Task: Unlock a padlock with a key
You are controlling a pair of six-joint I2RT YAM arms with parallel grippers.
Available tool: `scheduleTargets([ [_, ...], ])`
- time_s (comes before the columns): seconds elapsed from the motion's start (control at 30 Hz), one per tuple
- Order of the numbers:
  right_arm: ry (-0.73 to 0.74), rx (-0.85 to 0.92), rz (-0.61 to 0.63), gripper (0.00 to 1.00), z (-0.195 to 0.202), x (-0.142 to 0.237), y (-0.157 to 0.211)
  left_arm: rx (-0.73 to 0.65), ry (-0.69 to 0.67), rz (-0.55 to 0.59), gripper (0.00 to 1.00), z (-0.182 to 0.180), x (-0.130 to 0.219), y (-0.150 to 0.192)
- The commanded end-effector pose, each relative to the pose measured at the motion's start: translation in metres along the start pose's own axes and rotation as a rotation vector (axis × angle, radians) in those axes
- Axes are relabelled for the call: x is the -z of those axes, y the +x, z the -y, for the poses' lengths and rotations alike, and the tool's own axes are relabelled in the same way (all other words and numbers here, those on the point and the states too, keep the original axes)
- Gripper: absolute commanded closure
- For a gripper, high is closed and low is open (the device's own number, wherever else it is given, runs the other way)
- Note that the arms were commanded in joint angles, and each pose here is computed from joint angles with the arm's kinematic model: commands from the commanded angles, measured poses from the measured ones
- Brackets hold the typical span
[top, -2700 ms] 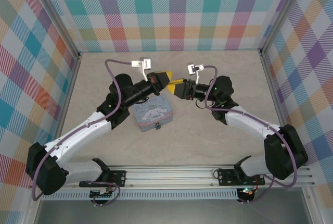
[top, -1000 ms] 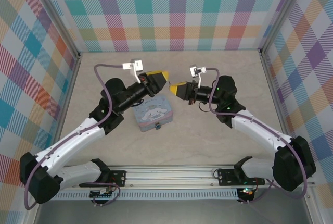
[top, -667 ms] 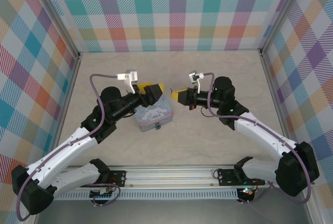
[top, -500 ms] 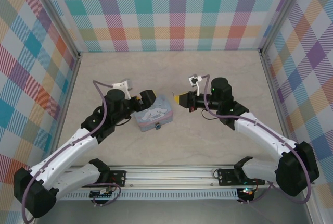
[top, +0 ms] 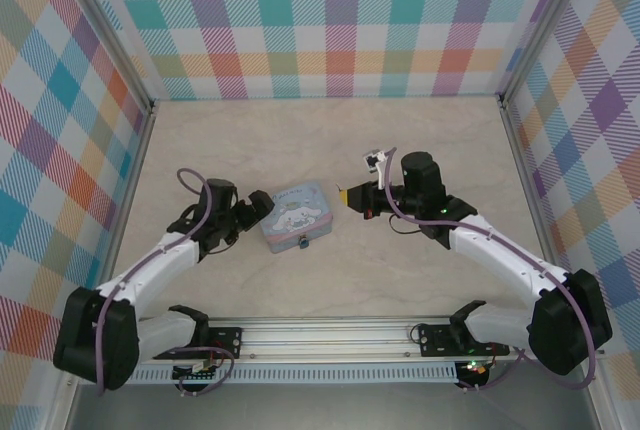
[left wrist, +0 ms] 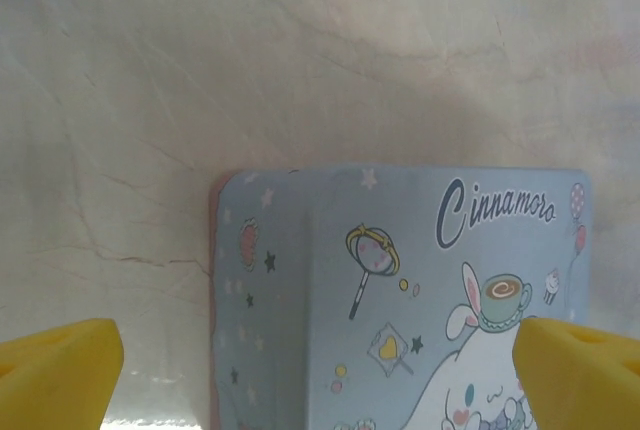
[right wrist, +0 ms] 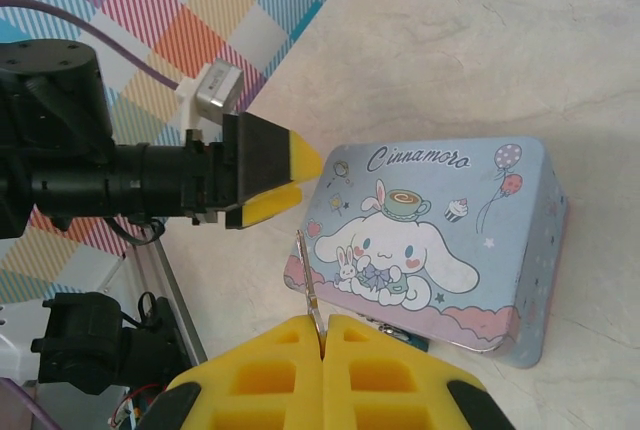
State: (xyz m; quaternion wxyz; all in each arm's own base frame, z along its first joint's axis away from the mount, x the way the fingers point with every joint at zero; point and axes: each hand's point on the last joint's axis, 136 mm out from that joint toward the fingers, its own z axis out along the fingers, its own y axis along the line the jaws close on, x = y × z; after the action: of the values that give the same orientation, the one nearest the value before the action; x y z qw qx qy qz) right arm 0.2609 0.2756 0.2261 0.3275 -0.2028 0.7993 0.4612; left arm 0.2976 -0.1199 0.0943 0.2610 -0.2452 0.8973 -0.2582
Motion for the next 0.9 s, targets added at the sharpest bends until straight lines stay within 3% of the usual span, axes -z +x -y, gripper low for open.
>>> scheduleTargets([
  [0.0,0.013,0.012,-0.008,0.99,0.005,0.0,0.002,-0.032,0.04,-0.002,0.01,0.007,-0.011,-0.005],
  [0.43,0.027,0.025,-0.064,1.0,0.006,0.004,0.014,-0.19,0.086,-0.098,0.33,0.025,-0.051,-0.004],
  [0.87,0.029,-0.002,-0.097,1.0,0.011,0.003,0.027,-0.43,0.189,-0.254,0.46,0.073,-0.085,0.01],
])
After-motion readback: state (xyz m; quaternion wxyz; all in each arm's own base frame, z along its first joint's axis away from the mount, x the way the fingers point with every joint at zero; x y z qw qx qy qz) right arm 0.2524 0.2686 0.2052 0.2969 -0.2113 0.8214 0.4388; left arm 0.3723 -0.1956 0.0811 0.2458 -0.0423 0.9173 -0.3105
